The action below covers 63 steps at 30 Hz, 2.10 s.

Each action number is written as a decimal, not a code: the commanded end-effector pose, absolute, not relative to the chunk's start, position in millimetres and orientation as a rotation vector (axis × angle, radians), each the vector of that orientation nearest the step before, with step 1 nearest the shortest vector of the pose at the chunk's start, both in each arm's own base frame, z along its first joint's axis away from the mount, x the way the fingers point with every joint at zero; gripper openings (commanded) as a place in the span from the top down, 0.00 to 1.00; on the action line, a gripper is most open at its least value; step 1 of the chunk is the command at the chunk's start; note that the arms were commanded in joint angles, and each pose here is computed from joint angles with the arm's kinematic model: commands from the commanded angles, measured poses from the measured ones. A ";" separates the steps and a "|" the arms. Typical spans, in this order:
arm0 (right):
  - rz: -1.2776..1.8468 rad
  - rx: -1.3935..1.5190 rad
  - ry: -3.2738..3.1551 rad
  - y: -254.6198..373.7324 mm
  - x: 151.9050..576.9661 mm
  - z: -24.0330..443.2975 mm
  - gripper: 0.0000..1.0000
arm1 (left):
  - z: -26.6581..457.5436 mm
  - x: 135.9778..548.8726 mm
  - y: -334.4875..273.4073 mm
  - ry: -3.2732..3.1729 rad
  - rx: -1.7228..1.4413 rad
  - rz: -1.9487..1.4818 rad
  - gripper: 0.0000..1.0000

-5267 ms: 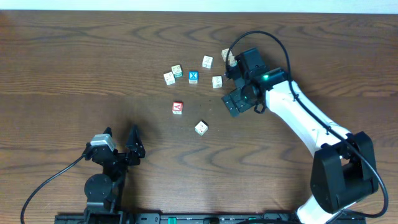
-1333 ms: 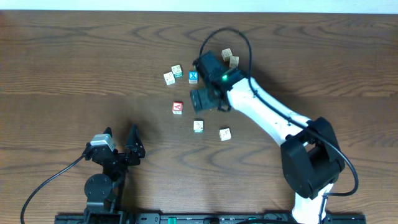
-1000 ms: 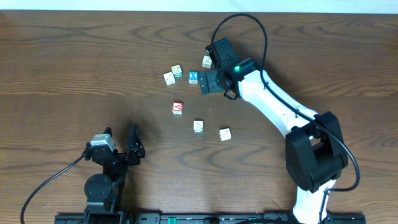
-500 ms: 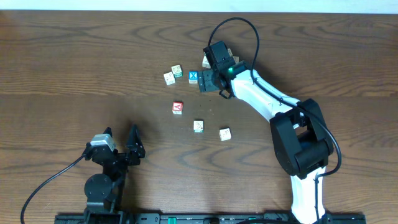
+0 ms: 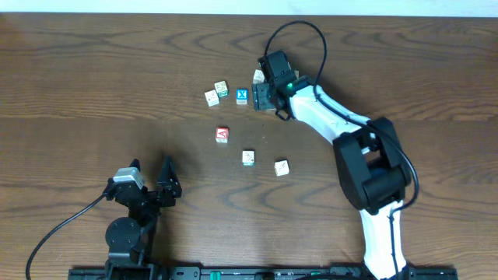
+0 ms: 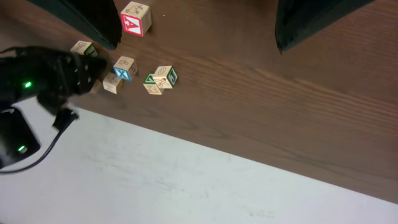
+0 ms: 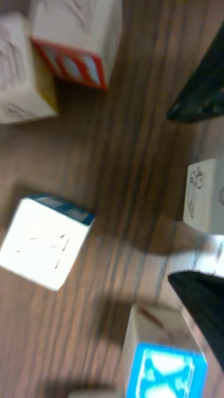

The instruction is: Lift 3 blocks

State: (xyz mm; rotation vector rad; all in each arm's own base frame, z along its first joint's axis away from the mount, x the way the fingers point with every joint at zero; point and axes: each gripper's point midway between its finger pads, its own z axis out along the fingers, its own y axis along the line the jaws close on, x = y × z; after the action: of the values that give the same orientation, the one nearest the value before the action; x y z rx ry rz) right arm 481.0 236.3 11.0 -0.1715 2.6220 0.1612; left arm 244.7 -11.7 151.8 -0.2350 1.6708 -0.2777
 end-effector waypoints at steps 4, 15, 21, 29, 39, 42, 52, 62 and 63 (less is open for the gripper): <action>0.157 -0.142 2.601 235.0 489.2 12.6 0.43 | 135.5 243.8 -5.3 1.716 -0.266 -0.240 0.21; 0.145 -0.145 2.624 232.3 484.1 11.8 0.66 | 135.5 243.8 -5.4 1.716 -0.266 -0.240 0.21; 0.103 -0.141 2.641 224.2 477.0 23.4 0.74 | 135.5 243.8 -5.4 1.716 -0.266 -0.240 0.20; 0.025 -0.121 2.628 205.3 463.1 71.4 0.78 | 135.5 243.8 -5.4 1.716 -0.266 -0.240 0.21; -0.150 -0.143 2.828 169.5 405.2 78.3 0.96 | 135.5 243.8 -5.3 1.716 -0.266 -0.240 0.20; -0.218 -0.092 2.929 156.4 380.3 72.1 0.99 | 135.5 243.8 -5.4 1.716 -0.266 -0.240 0.21; -0.274 -0.022 3.114 141.4 327.3 33.1 0.99 | 135.5 243.8 -5.3 1.716 -0.266 -0.240 0.21; -0.182 0.036 3.151 149.7 286.6 -32.8 0.99 | 135.5 243.8 -5.3 1.716 -0.266 -0.240 0.21; -0.177 0.047 3.147 150.1 284.3 -37.3 0.99 | 135.5 243.8 -5.4 1.716 -0.266 -0.240 0.20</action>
State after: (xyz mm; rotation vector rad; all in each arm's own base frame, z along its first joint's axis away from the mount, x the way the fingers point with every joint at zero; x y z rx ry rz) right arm 311.4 148.5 -4.6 -0.0038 3.0743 -0.1641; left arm 244.6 -11.7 151.9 -0.2357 1.6710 -0.2777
